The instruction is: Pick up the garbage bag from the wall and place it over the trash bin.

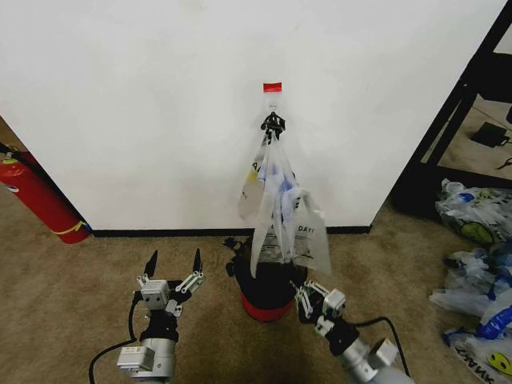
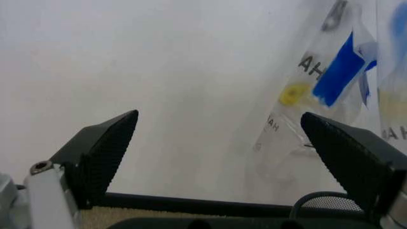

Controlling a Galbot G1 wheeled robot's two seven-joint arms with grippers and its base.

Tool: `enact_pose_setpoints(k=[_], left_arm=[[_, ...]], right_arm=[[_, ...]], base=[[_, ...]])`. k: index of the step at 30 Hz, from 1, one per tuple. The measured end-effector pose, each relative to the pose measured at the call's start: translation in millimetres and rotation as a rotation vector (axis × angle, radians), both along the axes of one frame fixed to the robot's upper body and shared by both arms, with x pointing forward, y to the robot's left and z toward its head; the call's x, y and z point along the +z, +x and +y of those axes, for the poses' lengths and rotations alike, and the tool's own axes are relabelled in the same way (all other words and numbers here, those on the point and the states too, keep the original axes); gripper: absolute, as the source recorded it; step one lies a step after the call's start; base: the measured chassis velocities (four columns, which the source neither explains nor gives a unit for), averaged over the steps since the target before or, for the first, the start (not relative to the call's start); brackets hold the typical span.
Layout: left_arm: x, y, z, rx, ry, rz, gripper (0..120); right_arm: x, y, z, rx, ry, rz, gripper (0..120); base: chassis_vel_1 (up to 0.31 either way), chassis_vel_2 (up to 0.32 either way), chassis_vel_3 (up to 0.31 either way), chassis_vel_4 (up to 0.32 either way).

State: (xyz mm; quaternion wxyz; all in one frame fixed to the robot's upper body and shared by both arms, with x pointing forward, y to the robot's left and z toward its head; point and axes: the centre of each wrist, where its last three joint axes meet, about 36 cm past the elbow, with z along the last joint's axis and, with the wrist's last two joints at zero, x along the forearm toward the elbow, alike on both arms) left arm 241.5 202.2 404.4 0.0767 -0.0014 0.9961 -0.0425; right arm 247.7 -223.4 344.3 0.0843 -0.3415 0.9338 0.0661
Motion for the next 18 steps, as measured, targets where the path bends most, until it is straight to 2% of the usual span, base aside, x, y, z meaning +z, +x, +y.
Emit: enact_pose_setpoints(k=[18], left_arm=[[-3, 2, -1, -0.005, 0.0, 0.007, 100]], right_arm=[[-15, -32, -10, 0.042, -0.102, -0.062, 0]], base=[[0.0, 0.0, 0.0, 0.0]])
